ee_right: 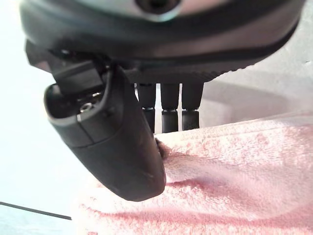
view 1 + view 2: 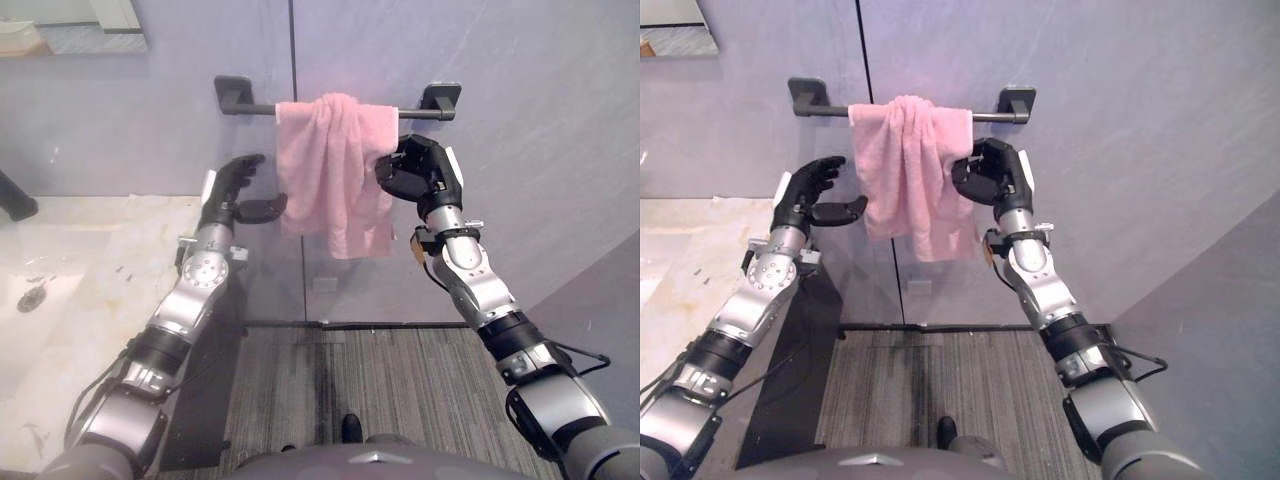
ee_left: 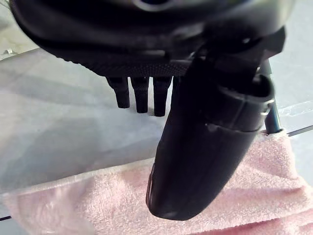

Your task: Organize the bathroom.

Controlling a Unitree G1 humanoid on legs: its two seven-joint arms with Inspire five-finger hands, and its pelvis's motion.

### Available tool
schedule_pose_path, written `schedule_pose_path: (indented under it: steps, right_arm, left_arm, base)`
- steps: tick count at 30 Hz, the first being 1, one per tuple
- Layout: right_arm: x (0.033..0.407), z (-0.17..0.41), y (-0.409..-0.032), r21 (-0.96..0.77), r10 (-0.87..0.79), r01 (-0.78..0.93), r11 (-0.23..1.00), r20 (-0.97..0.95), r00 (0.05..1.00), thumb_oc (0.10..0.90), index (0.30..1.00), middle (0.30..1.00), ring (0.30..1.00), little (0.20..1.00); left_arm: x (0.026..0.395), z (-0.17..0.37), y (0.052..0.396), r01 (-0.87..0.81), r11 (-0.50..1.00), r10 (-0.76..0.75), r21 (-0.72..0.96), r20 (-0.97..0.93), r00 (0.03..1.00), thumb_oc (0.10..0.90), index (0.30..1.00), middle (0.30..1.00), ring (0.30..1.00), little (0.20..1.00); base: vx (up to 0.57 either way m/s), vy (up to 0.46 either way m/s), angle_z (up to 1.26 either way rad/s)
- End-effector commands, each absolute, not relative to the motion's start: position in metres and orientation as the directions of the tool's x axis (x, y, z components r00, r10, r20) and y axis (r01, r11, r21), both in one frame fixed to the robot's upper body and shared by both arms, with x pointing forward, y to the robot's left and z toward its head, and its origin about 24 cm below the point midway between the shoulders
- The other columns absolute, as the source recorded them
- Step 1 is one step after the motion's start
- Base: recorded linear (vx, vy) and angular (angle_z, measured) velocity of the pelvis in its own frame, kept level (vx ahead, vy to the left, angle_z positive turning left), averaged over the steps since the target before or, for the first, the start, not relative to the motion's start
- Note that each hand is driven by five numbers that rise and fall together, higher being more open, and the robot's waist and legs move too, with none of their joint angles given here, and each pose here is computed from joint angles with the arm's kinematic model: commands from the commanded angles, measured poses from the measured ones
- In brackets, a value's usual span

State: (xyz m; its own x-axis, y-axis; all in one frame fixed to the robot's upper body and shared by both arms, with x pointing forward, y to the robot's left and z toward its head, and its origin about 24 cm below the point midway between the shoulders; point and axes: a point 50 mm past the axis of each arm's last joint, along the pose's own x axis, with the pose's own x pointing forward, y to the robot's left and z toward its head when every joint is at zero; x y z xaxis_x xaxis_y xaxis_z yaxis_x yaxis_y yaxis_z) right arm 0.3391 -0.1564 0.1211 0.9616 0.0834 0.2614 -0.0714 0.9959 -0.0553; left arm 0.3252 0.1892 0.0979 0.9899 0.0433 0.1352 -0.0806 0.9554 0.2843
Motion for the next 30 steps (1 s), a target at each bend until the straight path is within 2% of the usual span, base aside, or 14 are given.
schedule_pose_path:
  steps: [1,12,14,15,16,18,19,20,25,26,30]
  right_arm:
    - [0.334,0.147,-0.168,-0.048,0.086,-0.072,0.996,0.419,0.904,0.4,0.3,0.3,0.3,0.3]
    - [0.336,0.145,-0.163,-0.065,0.118,-0.101,0.993,0.403,0.908,0.4,0.3,0.3,0.3,0.3]
    - [0.337,0.145,-0.163,-0.071,0.125,-0.106,0.992,0.397,0.909,0.4,0.3,0.3,0.3,0.3]
    - [0.337,0.145,-0.163,-0.07,0.128,-0.109,0.992,0.394,0.91,0.4,0.3,0.3,0.3,0.3]
    - [0.337,0.144,-0.163,-0.07,0.128,-0.11,0.991,0.393,0.911,0.4,0.3,0.3,0.3,0.3]
    - [0.336,0.143,-0.163,-0.07,0.129,-0.111,0.991,0.391,0.911,0.4,0.3,0.3,0.3,0.3]
    - [0.336,0.142,-0.164,-0.07,0.132,-0.114,0.991,0.389,0.912,0.4,0.3,0.3,0.3,0.3]
    - [0.336,0.142,-0.164,-0.071,0.133,-0.115,0.991,0.388,0.912,0.4,0.3,0.3,0.3,0.3]
    - [0.337,0.142,-0.16,-0.074,0.138,-0.119,0.99,0.385,0.913,0.4,0.3,0.3,0.3,0.3]
    - [0.337,0.142,-0.159,-0.074,0.138,-0.119,0.99,0.385,0.913,0.4,0.3,0.3,0.3,0.3]
    - [0.338,0.142,-0.16,-0.074,0.136,-0.117,0.99,0.382,0.914,0.4,0.3,0.3,0.3,0.3]
  left_arm:
    - [0.357,0.171,0.159,-0.065,0.962,-0.043,0.267,0.381,0.923,0.8,0.9,0.9,0.9,0.9]
    - [0.365,0.172,0.15,0.037,0.969,-0.12,0.243,0.333,0.935,0.8,0.9,0.9,0.9,0.9]
    - [0.367,0.174,0.15,0.037,0.968,-0.12,0.247,0.328,0.937,0.585,0.578,0.578,0.578,0.578]
    - [0.367,0.173,0.15,0.044,0.969,-0.124,0.245,0.322,0.939,0.568,0.552,0.552,0.552,0.552]
    - [0.368,0.172,0.15,0.048,0.968,-0.127,0.248,0.316,0.94,0.416,0.324,0.324,0.324,0.324]
    - [0.368,0.171,0.151,0.056,0.967,-0.133,0.248,0.307,0.942,0.414,0.321,0.321,0.321,0.321]
    - [0.368,0.17,0.152,0.065,0.968,-0.139,0.243,0.3,0.944,0.477,0.415,0.415,0.415,0.415]
    - [0.368,0.17,0.152,0.069,0.968,-0.142,0.242,0.297,0.944,0.513,0.469,0.469,0.469,0.469]
    - [0.369,0.168,0.149,0.112,0.965,-0.176,0.236,0.269,0.947,0.496,0.444,0.444,0.444,0.444]
    - [0.369,0.168,0.148,0.114,0.964,-0.179,0.239,0.269,0.946,0.4,0.3,0.3,0.3,0.3]
    - [0.369,0.168,0.147,0.108,0.959,-0.181,0.263,0.272,0.945,0.4,0.3,0.3,0.3,0.3]
  base:
    - [0.0,0.0,0.0]
    - [0.0,0.0,0.0]
    - [0.0,0.0,0.0]
    - [0.0,0.0,0.0]
    - [0.0,0.0,0.0]
    - [0.0,0.0,0.0]
    - [0.0,0.0,0.0]
    - [0.0,0.0,0.0]
    - [0.0,0.005,-0.05]
    - [0.0,0.0,0.0]
    - [0.0,0.001,-0.01]
